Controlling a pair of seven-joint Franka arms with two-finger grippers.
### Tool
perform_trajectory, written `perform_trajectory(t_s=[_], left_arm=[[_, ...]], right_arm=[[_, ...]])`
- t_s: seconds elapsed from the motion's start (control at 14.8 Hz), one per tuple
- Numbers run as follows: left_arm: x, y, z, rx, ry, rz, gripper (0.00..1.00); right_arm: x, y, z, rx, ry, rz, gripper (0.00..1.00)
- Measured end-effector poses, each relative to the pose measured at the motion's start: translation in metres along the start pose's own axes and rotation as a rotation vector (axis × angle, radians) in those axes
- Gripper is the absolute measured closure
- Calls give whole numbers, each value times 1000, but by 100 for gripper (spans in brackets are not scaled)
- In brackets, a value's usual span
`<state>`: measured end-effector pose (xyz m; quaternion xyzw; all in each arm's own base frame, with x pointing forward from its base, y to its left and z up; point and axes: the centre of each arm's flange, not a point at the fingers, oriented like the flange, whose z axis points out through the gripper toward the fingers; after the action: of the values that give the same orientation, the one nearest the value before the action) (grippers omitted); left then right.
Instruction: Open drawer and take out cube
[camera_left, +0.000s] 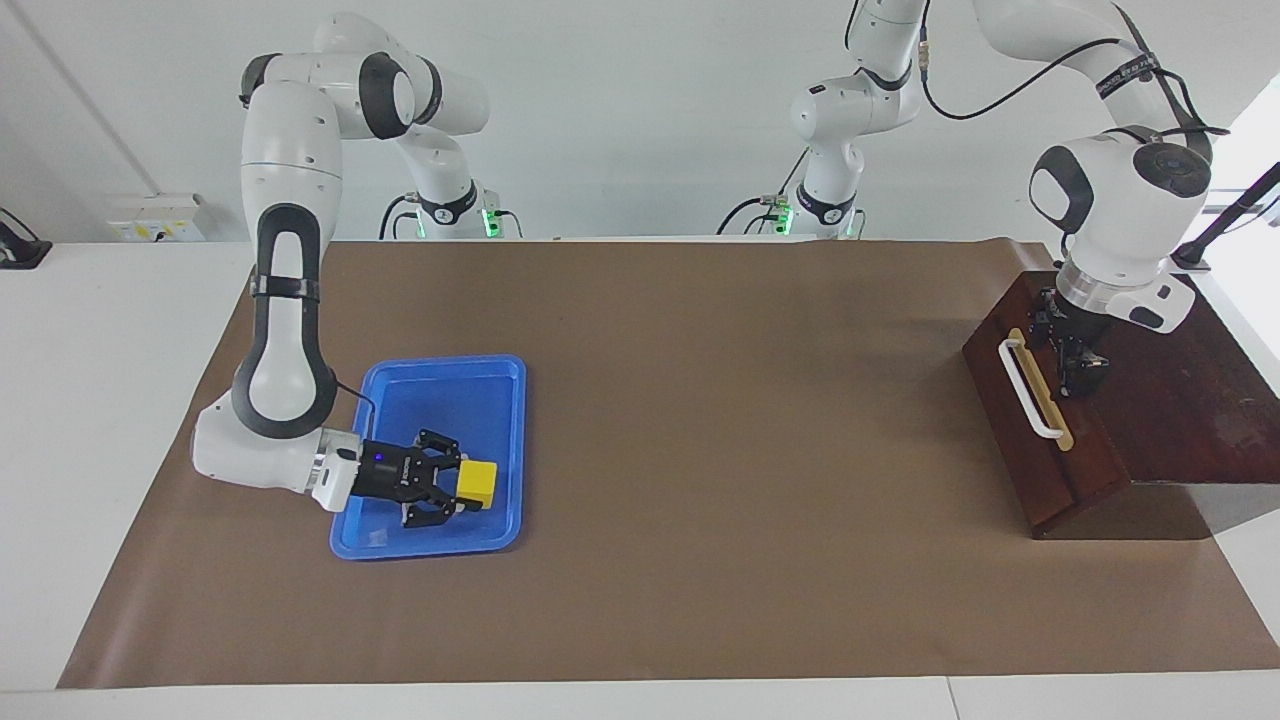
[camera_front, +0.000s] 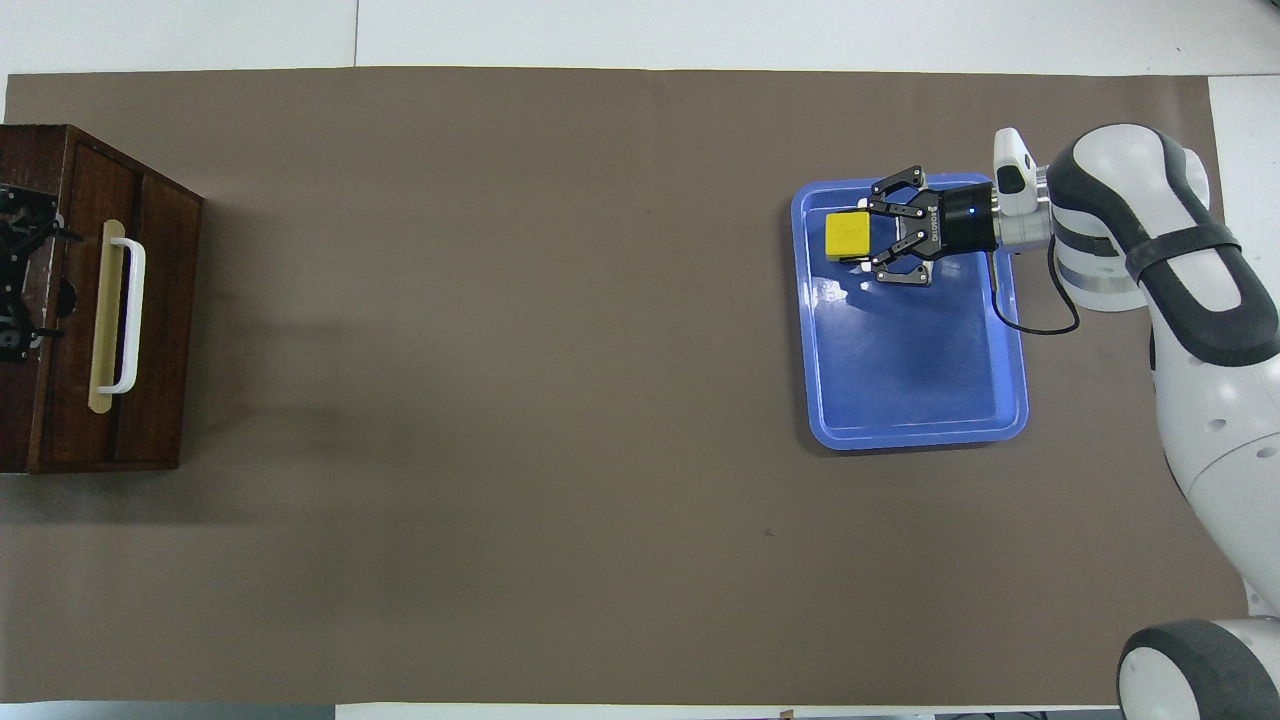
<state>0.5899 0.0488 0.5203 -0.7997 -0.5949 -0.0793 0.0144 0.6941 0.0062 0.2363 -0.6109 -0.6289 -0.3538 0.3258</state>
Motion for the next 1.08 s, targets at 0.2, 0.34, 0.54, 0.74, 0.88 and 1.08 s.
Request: perform_trajectory(t_s=[0.2, 0.34, 0.54, 0.74, 0.88, 1.08], left_arm=[[-63, 11, -35, 31, -23, 292, 0], [-80, 7, -46, 38, -50, 469, 0], [-88, -1, -54, 43, -130, 698, 0], [-84, -7, -66, 17, -212, 895, 0], [-78, -8, -74, 4, -224, 997, 0], [-77, -10, -75, 7, -230, 1083, 0]], right_arm=[[-2, -1, 1, -2, -3, 4, 44], [-4, -2, 3, 1, -2, 8, 38], [-5, -4, 5, 6, 2, 11, 7], [-4, -4, 7, 10, 6, 10, 0], [-2, -4, 7, 11, 8, 10, 0], [16, 0, -3, 2, 9, 34, 0]])
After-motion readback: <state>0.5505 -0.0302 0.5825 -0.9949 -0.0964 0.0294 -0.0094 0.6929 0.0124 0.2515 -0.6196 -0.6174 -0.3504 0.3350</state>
